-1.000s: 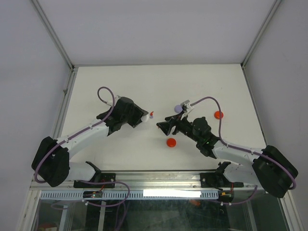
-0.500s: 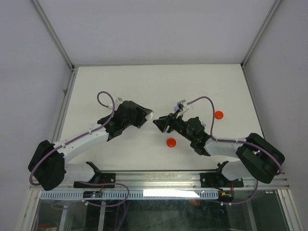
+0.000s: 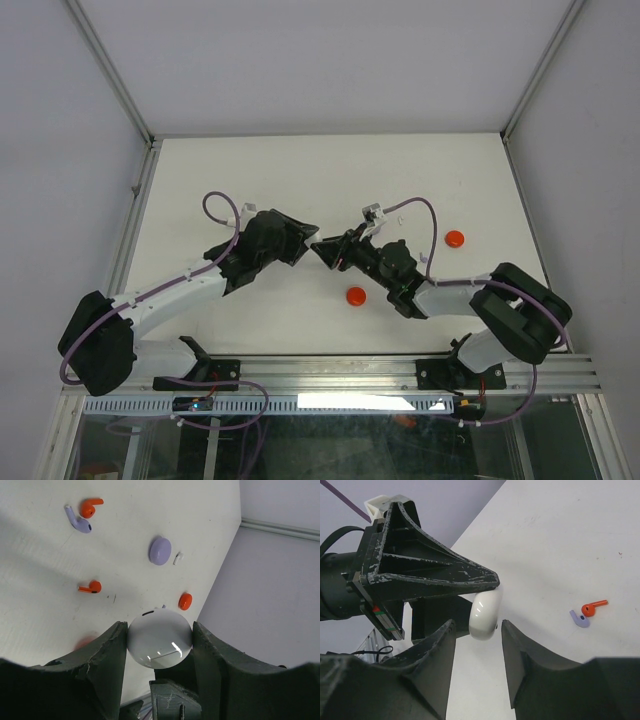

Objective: Insert the wireless bluetooth earbuds into the charging case
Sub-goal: Pick up the charging case at the center of the board.

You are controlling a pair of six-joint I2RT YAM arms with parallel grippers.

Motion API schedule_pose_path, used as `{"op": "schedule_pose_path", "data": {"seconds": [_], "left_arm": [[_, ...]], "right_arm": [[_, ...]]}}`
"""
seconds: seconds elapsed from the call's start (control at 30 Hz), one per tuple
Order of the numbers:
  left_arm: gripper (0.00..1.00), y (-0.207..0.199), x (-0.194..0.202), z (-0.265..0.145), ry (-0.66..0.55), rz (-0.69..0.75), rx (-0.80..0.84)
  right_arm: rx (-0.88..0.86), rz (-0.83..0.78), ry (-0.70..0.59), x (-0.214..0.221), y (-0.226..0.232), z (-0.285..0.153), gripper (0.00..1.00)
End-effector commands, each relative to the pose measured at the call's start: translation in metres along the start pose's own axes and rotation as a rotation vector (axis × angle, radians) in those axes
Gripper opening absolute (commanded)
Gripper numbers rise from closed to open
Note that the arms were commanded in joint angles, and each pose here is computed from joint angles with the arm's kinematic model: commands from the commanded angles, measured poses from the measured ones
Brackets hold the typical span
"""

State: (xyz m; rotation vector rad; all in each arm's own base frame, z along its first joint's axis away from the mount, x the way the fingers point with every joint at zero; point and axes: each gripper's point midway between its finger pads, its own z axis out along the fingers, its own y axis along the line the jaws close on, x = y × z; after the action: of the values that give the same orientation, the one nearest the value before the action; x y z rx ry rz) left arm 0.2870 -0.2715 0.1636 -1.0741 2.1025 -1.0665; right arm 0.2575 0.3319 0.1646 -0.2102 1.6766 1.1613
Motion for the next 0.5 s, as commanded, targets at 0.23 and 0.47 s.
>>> {"op": "schedule_pose_path", "data": {"seconds": [0.23,0.47], "left_arm": [[0.41,-0.0222,0.0018,-0.009,-0.001,-0.052,0.106],[0.46,-0.0216,0.0,-0.0128,-0.006,-0.034,0.122]], "right_arm": [[-0.05,-0.005,-0.12,-0.0305,0.0168,0.0103,0.3],[-0.068,-0.045,-0.117,-0.032,0.0204,0.0066,0.08]]}}
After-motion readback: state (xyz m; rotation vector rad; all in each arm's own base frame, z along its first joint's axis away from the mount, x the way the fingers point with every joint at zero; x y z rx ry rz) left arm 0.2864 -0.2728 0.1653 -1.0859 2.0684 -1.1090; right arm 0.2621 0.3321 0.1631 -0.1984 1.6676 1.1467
